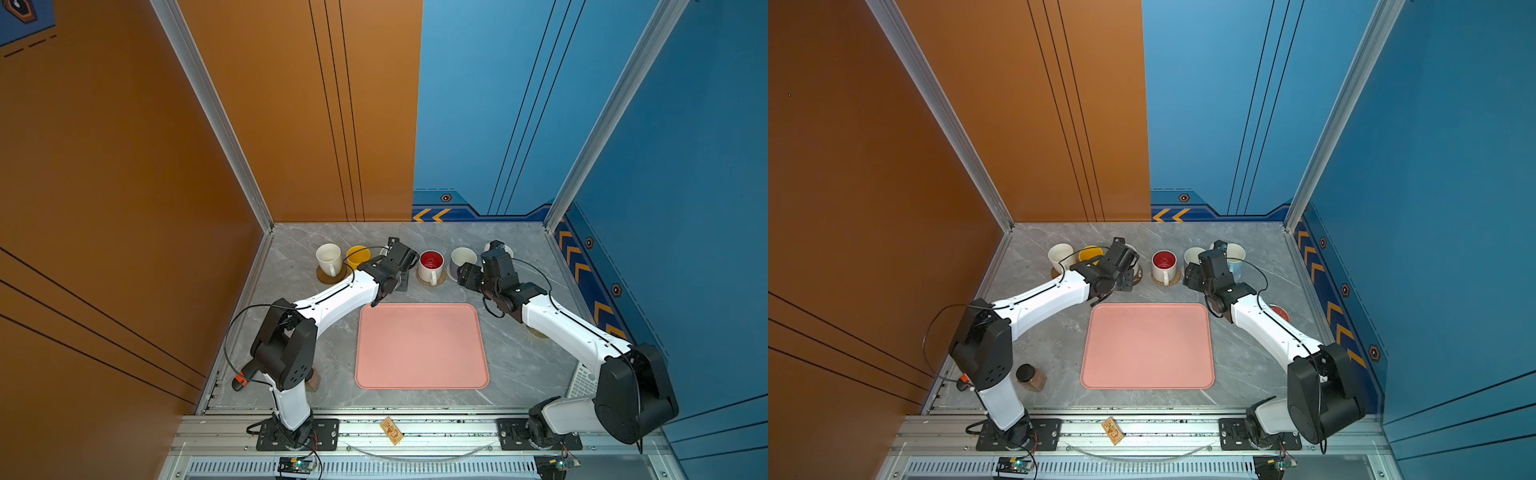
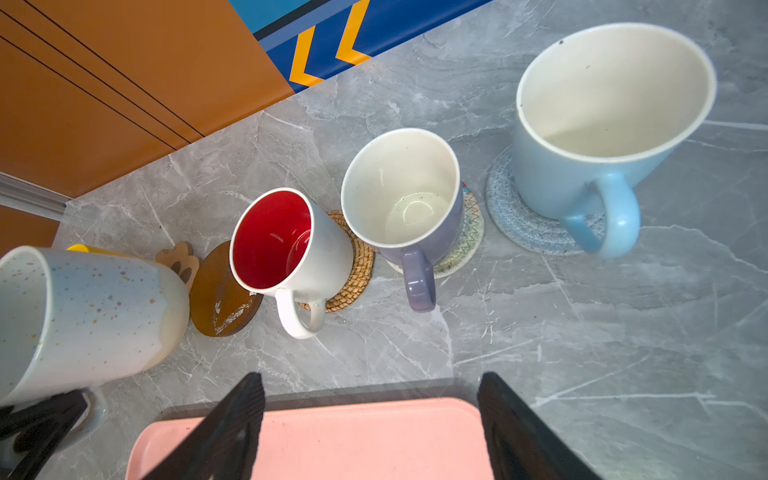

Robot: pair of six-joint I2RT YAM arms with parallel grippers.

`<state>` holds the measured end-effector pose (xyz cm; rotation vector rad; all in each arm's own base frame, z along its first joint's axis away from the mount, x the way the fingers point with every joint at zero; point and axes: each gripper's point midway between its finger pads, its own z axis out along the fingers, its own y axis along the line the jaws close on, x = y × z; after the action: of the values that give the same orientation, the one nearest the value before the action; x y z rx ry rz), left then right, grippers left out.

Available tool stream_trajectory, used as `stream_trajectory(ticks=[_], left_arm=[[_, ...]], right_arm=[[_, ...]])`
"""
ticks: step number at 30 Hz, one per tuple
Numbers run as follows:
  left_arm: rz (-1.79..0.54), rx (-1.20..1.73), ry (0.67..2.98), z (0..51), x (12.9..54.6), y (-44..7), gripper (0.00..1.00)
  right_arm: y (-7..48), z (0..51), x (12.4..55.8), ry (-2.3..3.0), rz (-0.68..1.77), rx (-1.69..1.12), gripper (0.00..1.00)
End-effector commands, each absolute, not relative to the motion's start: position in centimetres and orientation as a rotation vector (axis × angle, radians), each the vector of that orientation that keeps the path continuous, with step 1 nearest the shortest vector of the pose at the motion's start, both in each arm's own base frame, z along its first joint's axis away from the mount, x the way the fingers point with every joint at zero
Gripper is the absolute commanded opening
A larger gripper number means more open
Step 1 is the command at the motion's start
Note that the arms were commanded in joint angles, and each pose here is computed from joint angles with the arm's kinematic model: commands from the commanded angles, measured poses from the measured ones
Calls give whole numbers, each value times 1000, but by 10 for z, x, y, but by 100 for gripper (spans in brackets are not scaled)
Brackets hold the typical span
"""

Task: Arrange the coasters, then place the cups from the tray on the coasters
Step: 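Carry the speckled mug with the left gripper over the brown cork coaster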

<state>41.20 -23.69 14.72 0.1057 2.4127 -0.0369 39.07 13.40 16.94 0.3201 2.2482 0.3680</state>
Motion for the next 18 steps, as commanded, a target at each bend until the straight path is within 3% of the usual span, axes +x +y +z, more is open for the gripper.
stream_trajectory(ticks=[1, 18], left_arm=[[-94, 81, 2295, 175, 444, -247, 0], [-115, 49, 2332, 145, 474, -250, 0]], right_arm=[[132, 167, 392, 2243, 381, 337, 79], [130, 167, 391, 2241, 381, 341, 79]])
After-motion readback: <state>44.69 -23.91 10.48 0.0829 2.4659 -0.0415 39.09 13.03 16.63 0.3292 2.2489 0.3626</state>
